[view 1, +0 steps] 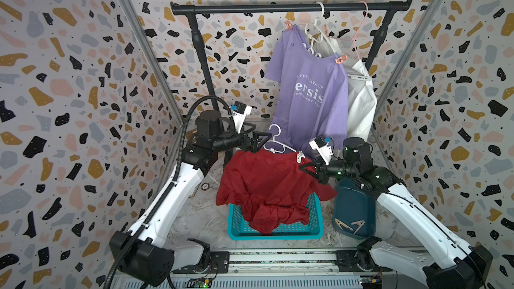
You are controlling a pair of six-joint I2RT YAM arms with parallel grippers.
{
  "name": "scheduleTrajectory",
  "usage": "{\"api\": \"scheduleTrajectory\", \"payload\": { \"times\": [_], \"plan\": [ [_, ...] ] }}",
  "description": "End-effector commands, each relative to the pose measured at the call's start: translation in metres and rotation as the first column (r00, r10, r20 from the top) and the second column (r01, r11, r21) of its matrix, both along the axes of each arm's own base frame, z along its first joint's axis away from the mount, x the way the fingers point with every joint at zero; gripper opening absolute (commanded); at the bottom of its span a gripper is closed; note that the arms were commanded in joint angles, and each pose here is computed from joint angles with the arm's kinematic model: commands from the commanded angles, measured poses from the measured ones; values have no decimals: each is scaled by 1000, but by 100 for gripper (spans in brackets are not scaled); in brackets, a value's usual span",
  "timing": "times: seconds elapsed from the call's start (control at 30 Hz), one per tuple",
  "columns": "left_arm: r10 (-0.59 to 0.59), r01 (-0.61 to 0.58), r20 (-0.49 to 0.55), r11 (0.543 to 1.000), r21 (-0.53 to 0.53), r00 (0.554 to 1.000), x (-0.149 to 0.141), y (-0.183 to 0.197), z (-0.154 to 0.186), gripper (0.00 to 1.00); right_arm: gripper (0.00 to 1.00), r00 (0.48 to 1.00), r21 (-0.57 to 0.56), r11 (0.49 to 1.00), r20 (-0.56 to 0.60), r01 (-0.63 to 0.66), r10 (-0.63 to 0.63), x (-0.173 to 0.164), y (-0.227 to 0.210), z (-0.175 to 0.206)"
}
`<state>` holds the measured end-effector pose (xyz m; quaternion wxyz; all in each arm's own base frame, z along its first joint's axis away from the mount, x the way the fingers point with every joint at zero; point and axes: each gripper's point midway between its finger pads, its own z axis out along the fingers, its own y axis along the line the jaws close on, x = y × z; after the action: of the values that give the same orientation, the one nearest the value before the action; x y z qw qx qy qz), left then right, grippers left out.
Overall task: Use clothespins to secure the t-shirt on both sides of the hanger
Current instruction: Hang the hanger on the clothesline.
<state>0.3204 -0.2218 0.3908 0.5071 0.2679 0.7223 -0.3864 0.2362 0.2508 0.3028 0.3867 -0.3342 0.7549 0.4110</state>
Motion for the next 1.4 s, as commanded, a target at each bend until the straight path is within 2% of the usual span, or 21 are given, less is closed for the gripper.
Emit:
{"api": "scheduleTrajectory", "payload": {
  "times": [0.0, 0.17, 0.5, 0.67, 1.07, 1.37],
  "plan": [
    [102, -101, 65, 995, -19, 993, -5, 16, 18, 99, 0, 994, 26, 995, 46, 96, -97, 19, -3, 30],
    [177, -175, 64, 984, -38, 982, -18, 32, 21, 99, 0, 989, 44, 989, 46, 141, -143, 35, 0, 49],
    [248, -248, -5, 968, -35, 969, -35, 48, -21, 99, 0, 961, 107, 962, 86, 253, -262, 58, 4, 115],
    [222, -223, -57, 975, -3, 973, -40, 46, -42, 99, 0, 948, 156, 947, 110, 281, -299, 66, 5, 155],
    [175, -181, -137, 983, -32, 975, -46, 38, -64, 99, 0, 892, 331, 884, 196, 331, -407, 80, 5, 251],
    [111, -118, -113, 991, -64, 987, -47, 27, -60, 99, 0, 840, 457, 831, 272, 317, -470, 84, -1, 303]
  ]
}}
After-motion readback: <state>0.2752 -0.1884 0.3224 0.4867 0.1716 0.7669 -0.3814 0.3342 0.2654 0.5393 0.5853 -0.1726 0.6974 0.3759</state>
